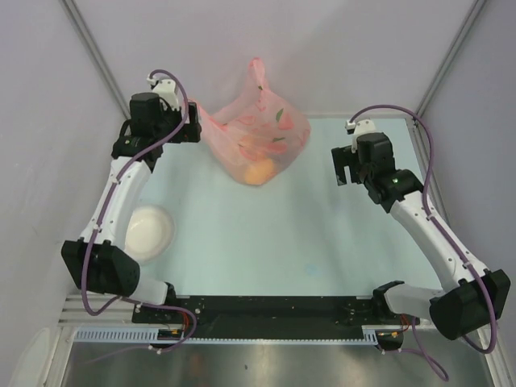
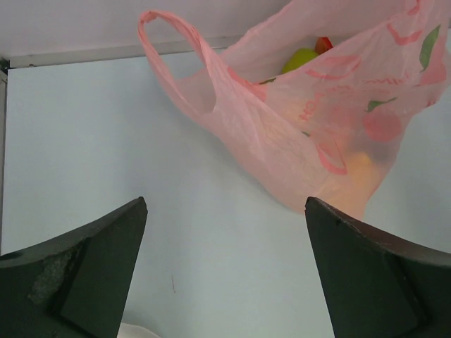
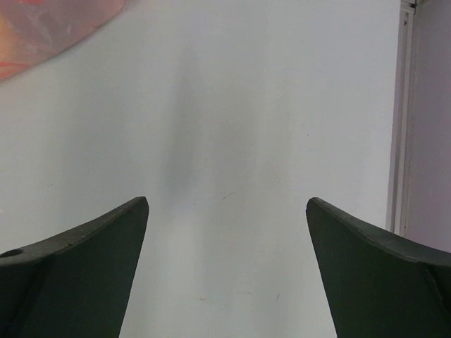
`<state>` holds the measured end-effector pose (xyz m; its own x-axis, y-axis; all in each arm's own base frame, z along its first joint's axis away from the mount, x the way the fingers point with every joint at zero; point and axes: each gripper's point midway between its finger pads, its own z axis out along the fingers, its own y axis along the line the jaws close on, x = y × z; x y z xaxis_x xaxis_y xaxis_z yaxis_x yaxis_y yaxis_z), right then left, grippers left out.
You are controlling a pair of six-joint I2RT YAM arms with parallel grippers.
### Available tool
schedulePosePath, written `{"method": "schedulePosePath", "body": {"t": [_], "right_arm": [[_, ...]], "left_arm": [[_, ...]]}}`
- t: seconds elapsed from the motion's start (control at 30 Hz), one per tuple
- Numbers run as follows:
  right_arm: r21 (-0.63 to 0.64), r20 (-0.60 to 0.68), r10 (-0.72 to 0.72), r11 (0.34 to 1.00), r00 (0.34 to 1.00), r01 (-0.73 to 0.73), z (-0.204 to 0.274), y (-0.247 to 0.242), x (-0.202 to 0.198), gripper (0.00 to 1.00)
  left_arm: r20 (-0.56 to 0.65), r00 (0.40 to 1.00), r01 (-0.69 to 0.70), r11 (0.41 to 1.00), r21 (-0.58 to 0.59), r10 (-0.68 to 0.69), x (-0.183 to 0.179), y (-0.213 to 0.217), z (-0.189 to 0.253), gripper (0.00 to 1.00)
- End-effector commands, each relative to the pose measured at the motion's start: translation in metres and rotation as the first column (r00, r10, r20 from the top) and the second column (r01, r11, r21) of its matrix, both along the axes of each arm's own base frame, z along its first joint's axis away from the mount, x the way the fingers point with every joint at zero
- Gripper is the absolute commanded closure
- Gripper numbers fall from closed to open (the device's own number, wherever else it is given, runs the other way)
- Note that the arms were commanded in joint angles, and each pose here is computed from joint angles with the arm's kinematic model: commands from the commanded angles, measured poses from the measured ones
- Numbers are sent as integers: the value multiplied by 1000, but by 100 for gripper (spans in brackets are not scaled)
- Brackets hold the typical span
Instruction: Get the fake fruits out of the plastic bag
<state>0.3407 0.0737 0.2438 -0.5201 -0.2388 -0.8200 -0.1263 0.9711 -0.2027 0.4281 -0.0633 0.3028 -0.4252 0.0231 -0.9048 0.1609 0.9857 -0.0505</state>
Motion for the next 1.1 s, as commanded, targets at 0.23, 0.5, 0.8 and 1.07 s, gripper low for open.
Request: {"method": "schedulePosePath", "body": {"t": [0.23, 0.5, 0.8, 1.07], "right_arm": [[133, 121, 294, 942, 948, -309, 36, 75, 38, 0], [273, 86, 319, 903, 944, -330, 33, 114, 70, 5], [299, 58, 335, 893, 940, -337, 28, 123, 73, 6], [273, 85, 304, 909, 949, -316, 31, 124, 95, 5]], "left_arm": [[17, 983, -176, 971, -160, 181, 82, 7, 23, 0], [20, 997, -72, 960, -269, 80, 134, -20, 12, 10], [35, 990, -120, 947, -298, 136, 168, -15, 5, 14], [-60, 981, -196, 925, -327, 187, 174, -16, -33, 19]]}}
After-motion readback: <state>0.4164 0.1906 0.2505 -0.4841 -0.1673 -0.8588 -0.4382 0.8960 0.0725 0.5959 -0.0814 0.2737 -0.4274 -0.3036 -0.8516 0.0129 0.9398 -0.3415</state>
